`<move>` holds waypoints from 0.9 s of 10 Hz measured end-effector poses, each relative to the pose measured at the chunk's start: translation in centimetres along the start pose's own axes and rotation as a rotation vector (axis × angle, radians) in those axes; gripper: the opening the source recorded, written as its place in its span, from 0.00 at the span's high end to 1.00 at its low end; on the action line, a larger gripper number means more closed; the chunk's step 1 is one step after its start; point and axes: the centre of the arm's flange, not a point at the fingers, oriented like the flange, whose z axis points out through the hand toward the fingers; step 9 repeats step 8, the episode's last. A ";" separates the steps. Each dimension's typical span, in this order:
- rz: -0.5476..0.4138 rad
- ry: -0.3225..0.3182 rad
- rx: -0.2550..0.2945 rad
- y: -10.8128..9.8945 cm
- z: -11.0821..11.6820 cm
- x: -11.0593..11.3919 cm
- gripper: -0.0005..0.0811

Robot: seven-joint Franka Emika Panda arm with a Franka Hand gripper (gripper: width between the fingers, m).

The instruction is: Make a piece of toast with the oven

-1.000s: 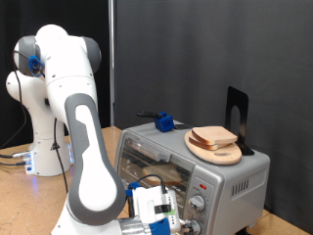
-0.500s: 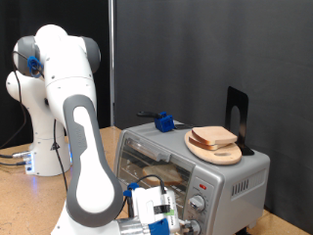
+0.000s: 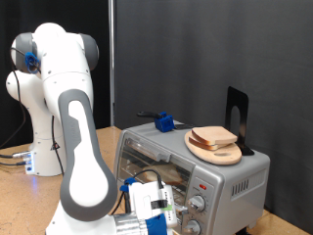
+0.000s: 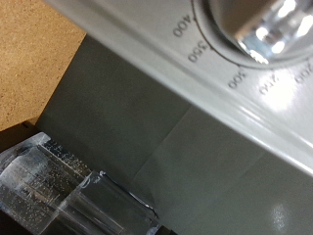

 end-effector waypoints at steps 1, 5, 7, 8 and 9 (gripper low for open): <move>0.024 0.004 0.001 -0.4 -0.4 0.0 0.22; 0.244 -0.055 -0.033 -2.9 -4.4 -1.2 0.02; 0.307 -0.111 -0.051 -4.0 -6.6 -2.4 0.01; 0.323 -0.129 -0.056 -4.4 -7.6 -3.0 0.01; 0.323 -0.129 -0.056 -4.4 -7.6 -3.0 0.01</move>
